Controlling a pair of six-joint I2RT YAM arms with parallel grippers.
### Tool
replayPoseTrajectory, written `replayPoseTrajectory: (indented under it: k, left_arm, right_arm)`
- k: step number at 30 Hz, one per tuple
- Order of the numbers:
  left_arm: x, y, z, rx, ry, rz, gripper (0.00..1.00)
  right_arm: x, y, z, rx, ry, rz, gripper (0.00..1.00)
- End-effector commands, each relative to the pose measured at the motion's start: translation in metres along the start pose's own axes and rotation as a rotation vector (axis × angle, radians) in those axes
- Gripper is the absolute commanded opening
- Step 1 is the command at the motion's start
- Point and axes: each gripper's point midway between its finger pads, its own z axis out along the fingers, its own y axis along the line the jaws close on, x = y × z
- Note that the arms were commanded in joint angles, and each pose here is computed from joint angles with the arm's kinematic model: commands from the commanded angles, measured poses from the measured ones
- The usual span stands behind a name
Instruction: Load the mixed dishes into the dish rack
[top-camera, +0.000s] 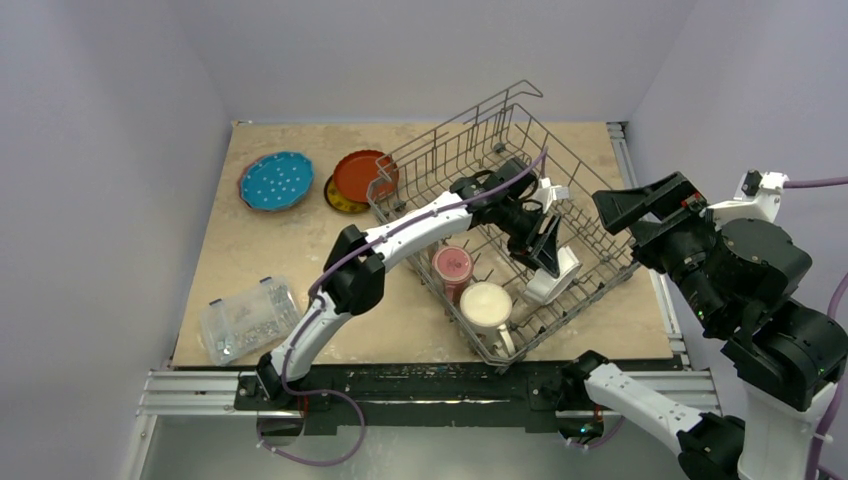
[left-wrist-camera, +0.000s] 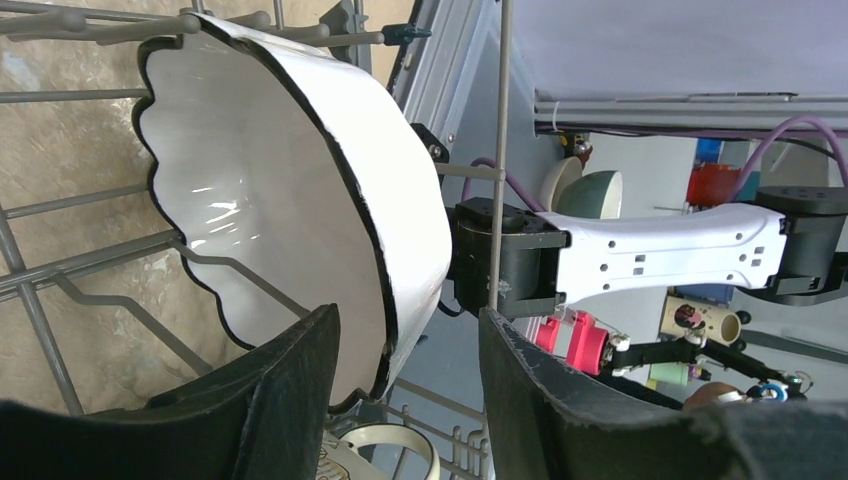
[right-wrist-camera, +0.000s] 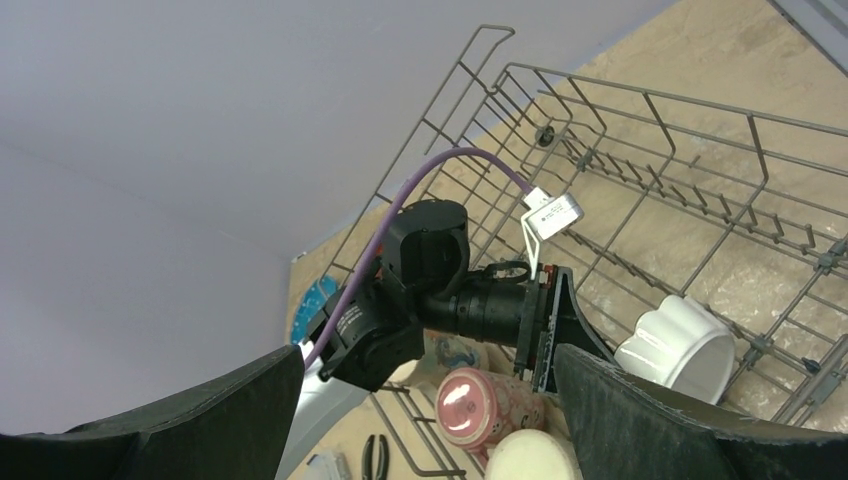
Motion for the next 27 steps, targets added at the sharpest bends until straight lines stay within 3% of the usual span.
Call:
replayPoseTrajectory:
  k: [1,3,11,27]
  left_arm:
    - [-0.003,-0.021,-0.004,0.043,-0.011,0.078,0.5]
    - [-0.003,-0.027,-0.001,0.072,-0.006,0.074,0.43]
    - [-0.005,-0.043,-0.004,0.157,0.017,0.053,0.0]
    - [-0.032,-0.142,-0.061,0.515,0.003,0.004,0.0]
  right_arm:
    - [-0.003,0.006,0.0,-0.025,-0.012,0.018,0.98]
    - [-0.003,0.006,0.0,-0.025,-0.012,0.018,0.98]
    - [-0.003,0.005,-0.002,-0.023,-0.01,0.019,0.98]
    - [-0.001,0.005,-0.005,-0.025,0.007,0.027,0.98]
